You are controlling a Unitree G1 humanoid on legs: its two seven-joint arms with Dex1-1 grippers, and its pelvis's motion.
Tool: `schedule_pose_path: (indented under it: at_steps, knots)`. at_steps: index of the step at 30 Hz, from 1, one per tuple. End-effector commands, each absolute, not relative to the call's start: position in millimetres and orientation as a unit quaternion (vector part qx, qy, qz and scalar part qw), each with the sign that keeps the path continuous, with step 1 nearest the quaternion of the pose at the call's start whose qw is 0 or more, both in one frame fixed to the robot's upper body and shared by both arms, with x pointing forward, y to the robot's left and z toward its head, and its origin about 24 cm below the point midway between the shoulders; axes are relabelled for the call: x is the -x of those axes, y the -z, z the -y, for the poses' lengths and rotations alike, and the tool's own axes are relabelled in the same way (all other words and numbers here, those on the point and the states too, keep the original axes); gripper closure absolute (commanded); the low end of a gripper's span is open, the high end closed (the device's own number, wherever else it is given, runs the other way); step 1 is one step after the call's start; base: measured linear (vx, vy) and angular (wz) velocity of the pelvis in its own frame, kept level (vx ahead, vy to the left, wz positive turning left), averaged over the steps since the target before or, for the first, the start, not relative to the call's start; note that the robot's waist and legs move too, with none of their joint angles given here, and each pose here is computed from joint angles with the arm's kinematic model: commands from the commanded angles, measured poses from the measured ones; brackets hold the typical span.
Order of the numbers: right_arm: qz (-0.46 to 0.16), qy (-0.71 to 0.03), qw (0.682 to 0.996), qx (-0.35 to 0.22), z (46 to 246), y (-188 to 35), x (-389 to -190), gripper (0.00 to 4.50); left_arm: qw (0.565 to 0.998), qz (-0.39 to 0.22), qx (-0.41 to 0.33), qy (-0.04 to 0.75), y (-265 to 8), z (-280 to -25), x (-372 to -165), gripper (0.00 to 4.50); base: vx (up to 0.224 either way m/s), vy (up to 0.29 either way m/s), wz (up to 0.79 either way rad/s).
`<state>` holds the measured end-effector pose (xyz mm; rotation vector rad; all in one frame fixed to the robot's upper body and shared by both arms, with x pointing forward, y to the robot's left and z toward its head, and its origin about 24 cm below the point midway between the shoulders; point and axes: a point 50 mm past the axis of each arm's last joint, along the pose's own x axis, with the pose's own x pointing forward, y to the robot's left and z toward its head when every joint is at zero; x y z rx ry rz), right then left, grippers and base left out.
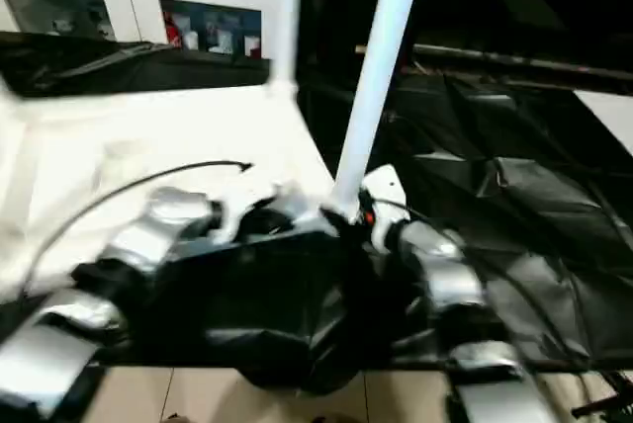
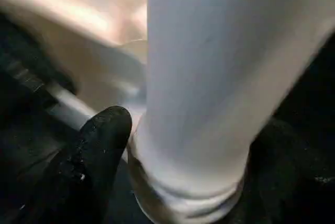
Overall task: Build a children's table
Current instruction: Rotate leg to tighten
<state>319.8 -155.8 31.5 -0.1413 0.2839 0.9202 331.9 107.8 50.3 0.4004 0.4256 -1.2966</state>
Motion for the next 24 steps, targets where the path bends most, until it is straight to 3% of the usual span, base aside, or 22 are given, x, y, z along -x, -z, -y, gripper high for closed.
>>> schedule_pose_path:
  at_steps: [1,7,17,20,24]
  knots:
    - [-0.131,-0.506,0.85,0.069,148.6,-37.0,-314.2,0.93,0.719,-0.222,-0.169,0.637,-35.7,-104.2,-317.7,4.5,0.051,-0.014,-0.01]
    - [-0.148,-0.545,0.821,0.084,157.6,-40.6,-310.7,0.93,0.709,-0.229,-0.166,0.647,-38.4,-113.7,-315.7,4.5,0.018,-0.002,0.0]
    - [-0.152,-0.562,0.811,0.056,153.2,-40.6,-309.4,1.7,0.712,-0.23,-0.16,0.644,-39.7,-119.7,-314.0,4.5,0.0,0.0,0.0]
    - [-0.154,-0.562,0.811,0.054,152.5,-38.2,-307.3,1.76,0.713,-0.232,-0.161,0.641,-39.4,-121.0,-313.8,4.5,0.0,0.0,0.0]
    - [-0.165,-0.525,0.834,0.041,149.5,-28.7,-306.5,1.78,0.743,-0.22,-0.177,0.607,-39.2,-117.2,-321.0,4.5,0.0,0.0,0.0]
